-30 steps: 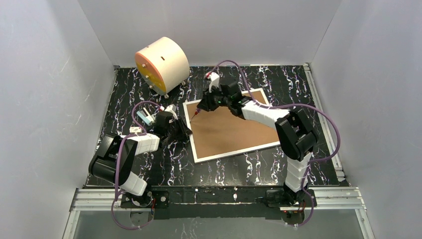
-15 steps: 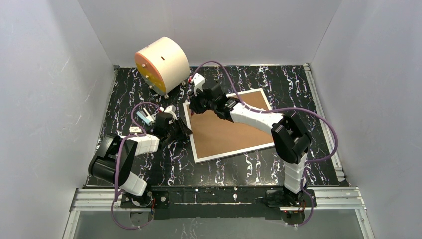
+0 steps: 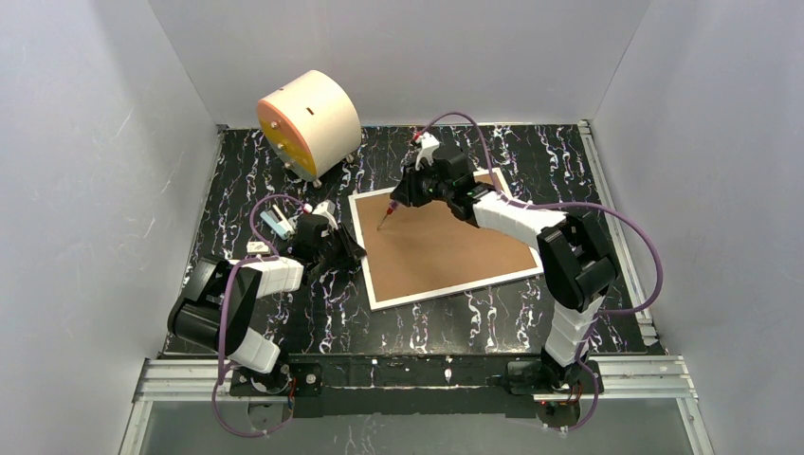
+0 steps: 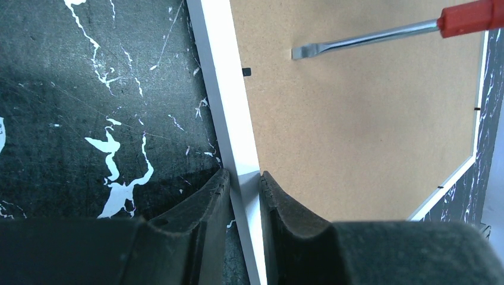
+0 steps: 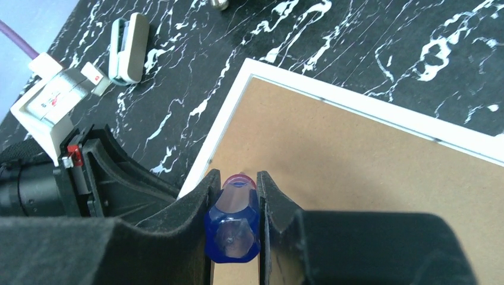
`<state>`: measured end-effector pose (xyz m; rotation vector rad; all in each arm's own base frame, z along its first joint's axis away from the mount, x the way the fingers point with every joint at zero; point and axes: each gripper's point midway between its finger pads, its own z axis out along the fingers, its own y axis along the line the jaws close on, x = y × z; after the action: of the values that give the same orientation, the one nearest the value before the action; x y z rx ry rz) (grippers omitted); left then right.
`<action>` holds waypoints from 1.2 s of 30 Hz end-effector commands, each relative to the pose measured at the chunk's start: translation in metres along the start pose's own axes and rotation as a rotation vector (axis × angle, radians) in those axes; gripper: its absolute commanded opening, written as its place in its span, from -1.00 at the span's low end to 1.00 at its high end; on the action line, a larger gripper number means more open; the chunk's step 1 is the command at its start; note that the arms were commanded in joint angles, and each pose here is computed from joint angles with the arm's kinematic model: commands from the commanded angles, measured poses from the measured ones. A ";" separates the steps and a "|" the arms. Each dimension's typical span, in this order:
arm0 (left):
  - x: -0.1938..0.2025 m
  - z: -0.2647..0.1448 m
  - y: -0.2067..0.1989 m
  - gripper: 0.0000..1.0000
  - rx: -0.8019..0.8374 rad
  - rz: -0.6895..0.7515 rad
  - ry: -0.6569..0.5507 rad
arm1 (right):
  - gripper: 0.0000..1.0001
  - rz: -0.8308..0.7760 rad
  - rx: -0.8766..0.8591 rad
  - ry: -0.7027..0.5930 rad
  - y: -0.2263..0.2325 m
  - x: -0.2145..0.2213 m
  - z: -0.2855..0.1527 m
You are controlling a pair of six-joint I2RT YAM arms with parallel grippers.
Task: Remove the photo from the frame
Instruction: Release the photo frame.
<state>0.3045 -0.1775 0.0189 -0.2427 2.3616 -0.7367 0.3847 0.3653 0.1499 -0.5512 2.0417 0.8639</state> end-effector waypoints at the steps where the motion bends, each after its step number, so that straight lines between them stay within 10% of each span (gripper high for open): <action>1: 0.055 -0.012 0.043 -0.57 -0.151 0.001 0.175 | -0.97 0.062 -0.150 0.002 0.022 0.008 -0.005; 36: 0.048 -0.012 0.037 -0.60 -0.141 0.013 0.173 | -0.97 0.202 -0.270 -0.071 -0.006 0.017 0.013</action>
<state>0.3022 -0.1779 0.0194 -0.2378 2.3707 -0.7366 0.3887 0.3625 0.1279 -0.4336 1.9860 1.2360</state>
